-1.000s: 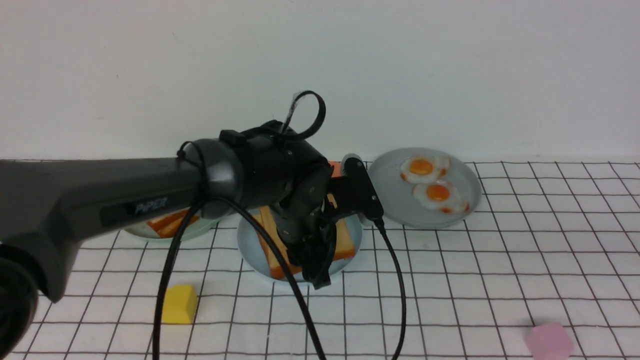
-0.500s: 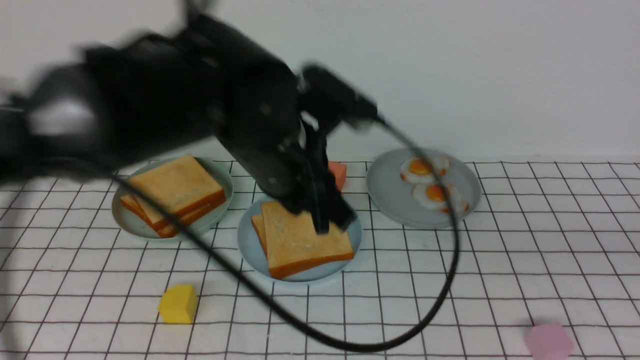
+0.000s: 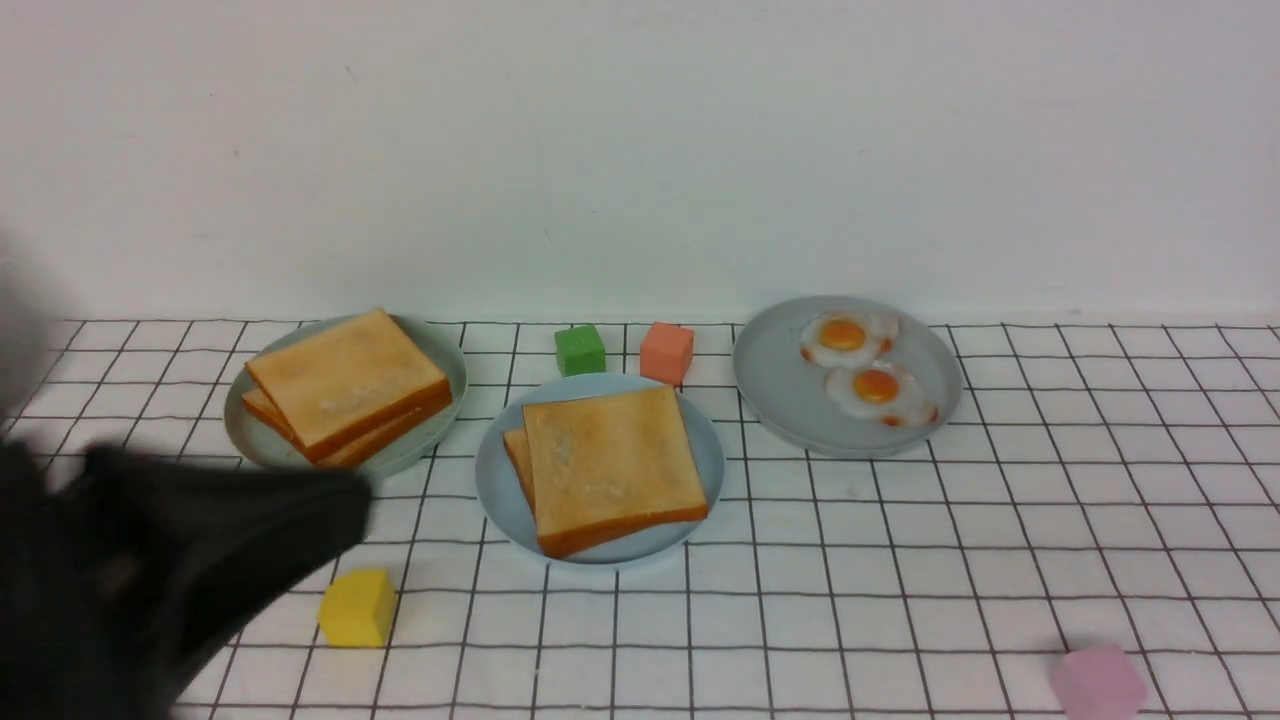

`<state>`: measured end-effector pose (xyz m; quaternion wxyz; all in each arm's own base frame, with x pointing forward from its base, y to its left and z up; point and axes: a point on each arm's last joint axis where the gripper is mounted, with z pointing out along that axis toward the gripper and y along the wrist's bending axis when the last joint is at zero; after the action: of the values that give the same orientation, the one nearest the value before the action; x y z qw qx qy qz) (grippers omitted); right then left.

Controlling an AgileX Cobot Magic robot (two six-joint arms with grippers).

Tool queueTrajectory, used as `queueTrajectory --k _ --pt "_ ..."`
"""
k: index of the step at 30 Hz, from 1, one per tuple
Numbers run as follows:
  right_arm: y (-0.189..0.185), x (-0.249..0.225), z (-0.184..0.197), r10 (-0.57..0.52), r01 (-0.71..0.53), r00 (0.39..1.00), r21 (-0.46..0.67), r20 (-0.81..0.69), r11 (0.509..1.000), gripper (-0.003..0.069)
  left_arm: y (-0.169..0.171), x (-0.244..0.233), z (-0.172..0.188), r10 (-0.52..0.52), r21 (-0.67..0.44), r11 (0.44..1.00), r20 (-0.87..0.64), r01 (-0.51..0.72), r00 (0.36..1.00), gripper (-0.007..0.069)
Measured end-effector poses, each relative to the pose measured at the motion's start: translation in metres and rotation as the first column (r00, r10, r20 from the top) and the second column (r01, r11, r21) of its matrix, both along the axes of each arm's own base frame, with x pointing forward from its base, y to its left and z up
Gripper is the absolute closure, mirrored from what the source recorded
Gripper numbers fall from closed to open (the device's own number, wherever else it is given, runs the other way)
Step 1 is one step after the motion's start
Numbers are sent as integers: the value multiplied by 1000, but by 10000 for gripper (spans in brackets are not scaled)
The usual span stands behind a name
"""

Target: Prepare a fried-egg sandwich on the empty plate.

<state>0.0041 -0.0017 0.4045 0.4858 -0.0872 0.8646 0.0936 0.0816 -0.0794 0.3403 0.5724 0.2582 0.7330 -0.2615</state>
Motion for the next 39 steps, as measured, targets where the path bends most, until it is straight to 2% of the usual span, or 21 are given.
queueTrajectory --k 3,5,8,11,16,19,30,35,36,39 --pt "-7 -11 -8 -50 50 999 35 20 998 667 22 -23 -34 1 -156 988 101 14 995 638" --pt "-9 -13 -16 -76 75 997 54 25 996 667 29 -31 -47 5 -212 977 125 22 992 638" --pt "-10 -9 -33 -113 108 992 89 52 990 667 33 -35 -68 5 -236 971 128 25 992 638" --pt "-8 2 -43 -153 130 977 150 151 980 665 33 -35 -79 4 -232 972 119 24 993 638" --pt "-1 26 -64 -176 126 957 218 230 968 664 32 -34 -92 1 -192 981 76 13 997 638" --pt "2 34 -78 -170 121 959 211 228 970 662 32 -34 -96 15 -165 986 50 -7 999 638" --pt "6 50 -149 -174 166 982 113 69 980 656 34 -34 -107 8 -82 997 -35 -11 999 638" --pt "2 51 -168 -266 242 945 140 192 960 663 34 -34 -108 9 -76 997 -42 -13 999 638" --pt "2 52 -179 -279 250 930 144 240 957 667 34 -34 -108 9 -76 997 -42 -13 999 638" --pt "0 51 -211 -332 296 906 167 262 941 670 34 -34 -108 9 -76 997 -42 -13 999 638"
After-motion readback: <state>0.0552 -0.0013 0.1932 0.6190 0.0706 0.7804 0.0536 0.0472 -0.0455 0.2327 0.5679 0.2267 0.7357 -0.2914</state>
